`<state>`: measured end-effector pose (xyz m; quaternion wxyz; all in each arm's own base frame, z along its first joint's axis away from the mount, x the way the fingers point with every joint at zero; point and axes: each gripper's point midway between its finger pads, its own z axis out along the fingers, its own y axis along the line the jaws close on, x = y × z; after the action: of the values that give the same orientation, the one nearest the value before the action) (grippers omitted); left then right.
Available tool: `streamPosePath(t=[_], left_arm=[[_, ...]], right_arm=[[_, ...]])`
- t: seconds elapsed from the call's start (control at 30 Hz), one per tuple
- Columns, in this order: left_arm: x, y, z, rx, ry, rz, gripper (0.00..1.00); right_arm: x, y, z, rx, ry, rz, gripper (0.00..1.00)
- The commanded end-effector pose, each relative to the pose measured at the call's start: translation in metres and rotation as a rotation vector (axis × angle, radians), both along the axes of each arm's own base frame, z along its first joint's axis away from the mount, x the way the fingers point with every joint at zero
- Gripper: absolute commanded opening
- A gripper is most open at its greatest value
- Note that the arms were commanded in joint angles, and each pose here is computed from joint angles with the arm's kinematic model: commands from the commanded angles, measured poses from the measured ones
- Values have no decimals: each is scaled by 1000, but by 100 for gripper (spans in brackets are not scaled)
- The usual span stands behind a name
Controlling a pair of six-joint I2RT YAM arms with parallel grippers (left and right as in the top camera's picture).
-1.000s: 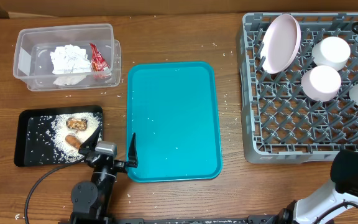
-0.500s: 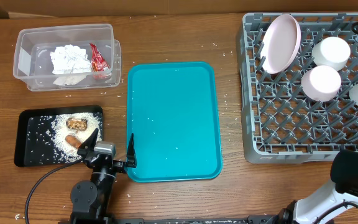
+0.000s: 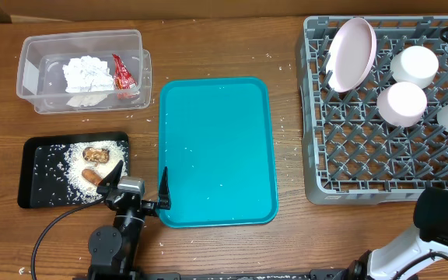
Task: Sort waste into correct bins and load items into the dishwasher
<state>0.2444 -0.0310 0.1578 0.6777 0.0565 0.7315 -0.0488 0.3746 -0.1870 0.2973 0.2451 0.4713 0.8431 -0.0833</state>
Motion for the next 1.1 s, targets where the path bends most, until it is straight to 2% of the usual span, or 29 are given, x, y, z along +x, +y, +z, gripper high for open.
streamPosePath(t=[0.0,0.63,0.8,0.93,1.07], left_arm=[[0,1,0,15,-9,4,100],[0,1,0,15,-9,4,100],[0,1,0,15,-9,4,100],[0,1,0,15,-9,4,100],[0,1,0,15,-9,4,100]], right_arm=[[0,-2,1,-9,-3,-9,100],[-1,-2,1,-9,-1,-9,100],[9,-4,7,-22,-49,-6,100],[17,4,29,-37,-142,21,100],[1,21,89,-97,-320,52,100]])
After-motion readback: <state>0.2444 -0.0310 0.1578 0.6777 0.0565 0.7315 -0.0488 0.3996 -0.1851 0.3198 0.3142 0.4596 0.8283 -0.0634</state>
